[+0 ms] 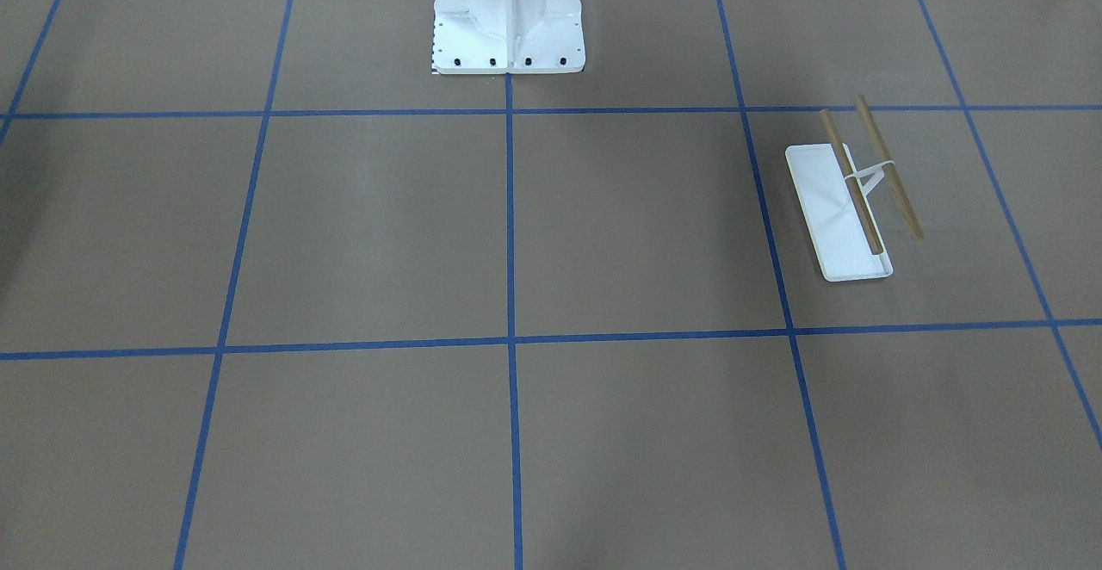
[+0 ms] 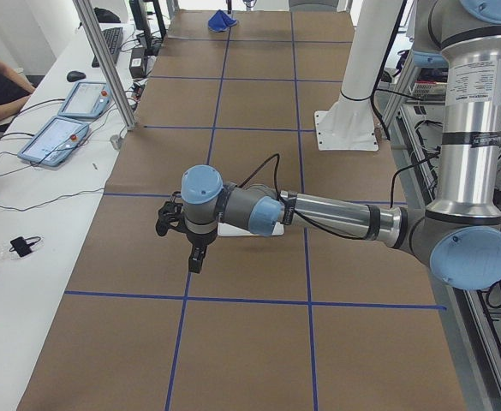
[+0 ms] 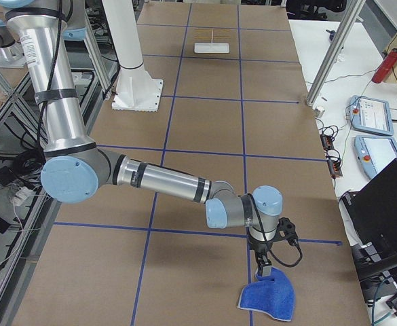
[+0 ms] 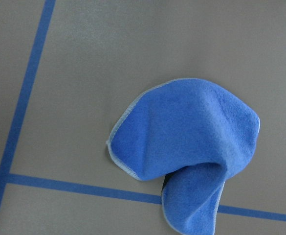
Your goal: Hang towel on rack
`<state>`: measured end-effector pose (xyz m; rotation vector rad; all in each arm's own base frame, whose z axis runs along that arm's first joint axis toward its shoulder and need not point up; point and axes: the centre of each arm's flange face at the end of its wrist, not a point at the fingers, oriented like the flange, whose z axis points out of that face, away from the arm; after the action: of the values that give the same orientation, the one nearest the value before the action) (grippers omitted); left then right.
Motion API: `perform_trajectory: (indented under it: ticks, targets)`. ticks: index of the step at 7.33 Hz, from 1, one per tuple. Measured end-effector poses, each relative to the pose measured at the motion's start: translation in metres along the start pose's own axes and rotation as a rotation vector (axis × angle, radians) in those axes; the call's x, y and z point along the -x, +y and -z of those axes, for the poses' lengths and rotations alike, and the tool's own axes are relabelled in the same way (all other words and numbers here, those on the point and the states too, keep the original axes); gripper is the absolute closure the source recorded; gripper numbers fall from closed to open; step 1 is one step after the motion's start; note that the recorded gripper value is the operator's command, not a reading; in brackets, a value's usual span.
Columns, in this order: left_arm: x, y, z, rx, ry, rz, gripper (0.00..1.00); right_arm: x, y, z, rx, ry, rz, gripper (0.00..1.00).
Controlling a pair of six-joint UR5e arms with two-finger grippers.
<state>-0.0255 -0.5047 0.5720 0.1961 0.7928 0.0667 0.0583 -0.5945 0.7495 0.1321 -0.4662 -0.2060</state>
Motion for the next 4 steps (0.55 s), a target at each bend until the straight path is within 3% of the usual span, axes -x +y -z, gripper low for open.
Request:
perform_trajectory:
  ticks: [3,4]
  targets:
    - [0.001,0.000,-0.002,0.004,-0.002,0.000,0.01,-0.008,-0.019,-0.021,0.002,0.135,0.075,0.00]
    - [0.001,0.000,-0.003,0.005,-0.003,0.000,0.01,-0.010,-0.022,-0.032,-0.001,0.159,0.085,0.00]
